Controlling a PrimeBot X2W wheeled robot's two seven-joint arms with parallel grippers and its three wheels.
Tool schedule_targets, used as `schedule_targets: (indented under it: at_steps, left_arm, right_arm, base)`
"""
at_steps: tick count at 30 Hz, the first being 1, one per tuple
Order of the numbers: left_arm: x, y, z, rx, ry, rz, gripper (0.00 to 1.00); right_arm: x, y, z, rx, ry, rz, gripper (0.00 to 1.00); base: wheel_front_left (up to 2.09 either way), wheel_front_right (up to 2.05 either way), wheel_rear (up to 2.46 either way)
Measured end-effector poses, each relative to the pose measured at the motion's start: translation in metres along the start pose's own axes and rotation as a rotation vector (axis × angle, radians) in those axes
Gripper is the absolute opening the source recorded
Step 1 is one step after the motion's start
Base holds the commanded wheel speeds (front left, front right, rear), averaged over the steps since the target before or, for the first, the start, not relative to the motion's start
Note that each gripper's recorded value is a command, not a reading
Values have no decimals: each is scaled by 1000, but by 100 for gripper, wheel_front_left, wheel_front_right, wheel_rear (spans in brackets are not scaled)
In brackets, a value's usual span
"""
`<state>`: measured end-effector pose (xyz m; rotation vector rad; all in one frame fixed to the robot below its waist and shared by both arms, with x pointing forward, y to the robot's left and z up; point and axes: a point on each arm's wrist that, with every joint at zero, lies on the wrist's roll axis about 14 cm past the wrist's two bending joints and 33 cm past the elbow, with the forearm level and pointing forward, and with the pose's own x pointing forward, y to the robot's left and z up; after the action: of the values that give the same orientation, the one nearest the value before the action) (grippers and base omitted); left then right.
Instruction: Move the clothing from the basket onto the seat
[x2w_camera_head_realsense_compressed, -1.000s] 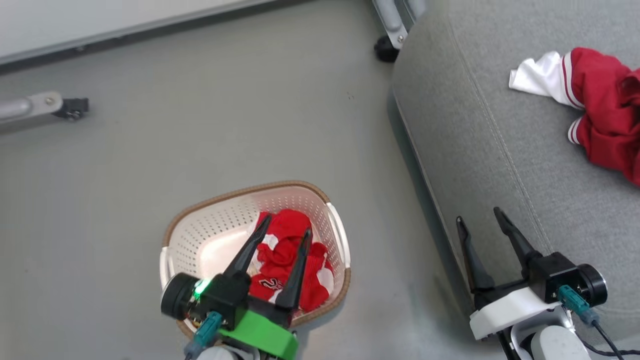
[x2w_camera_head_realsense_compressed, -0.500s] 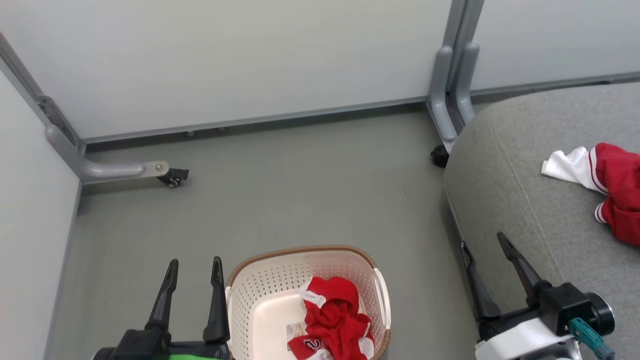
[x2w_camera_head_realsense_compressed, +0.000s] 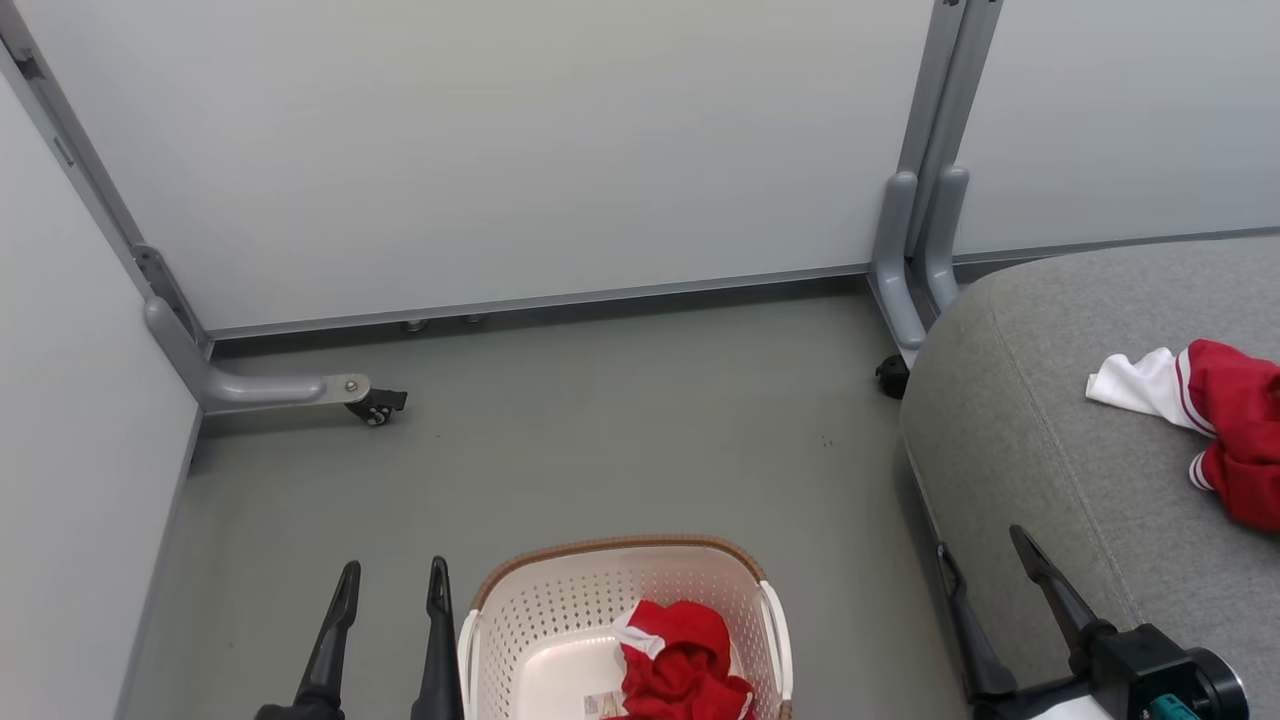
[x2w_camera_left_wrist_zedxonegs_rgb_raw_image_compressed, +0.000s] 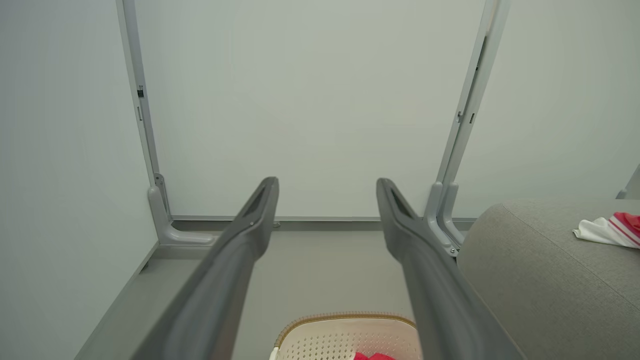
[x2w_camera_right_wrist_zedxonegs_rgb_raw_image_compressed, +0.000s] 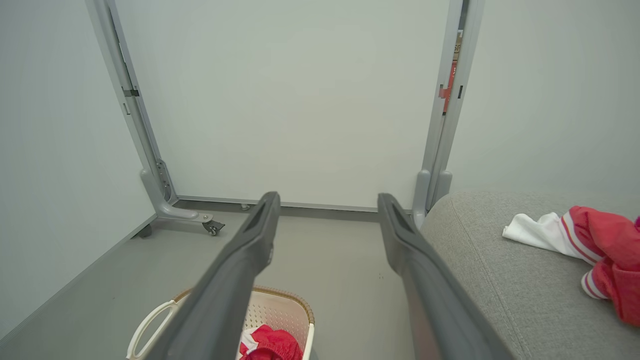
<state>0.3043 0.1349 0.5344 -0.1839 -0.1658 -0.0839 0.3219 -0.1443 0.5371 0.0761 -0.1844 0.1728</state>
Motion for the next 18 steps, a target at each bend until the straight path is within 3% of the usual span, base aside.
schedule_targets:
  at_steps: [18]
  left_arm:
    - [2, -11, -6, -1, 19, -38, 100]
  right_arm:
    - [-4, 2, -7, 17, 22, -2, 100]
  base:
    - [0, 0, 0]
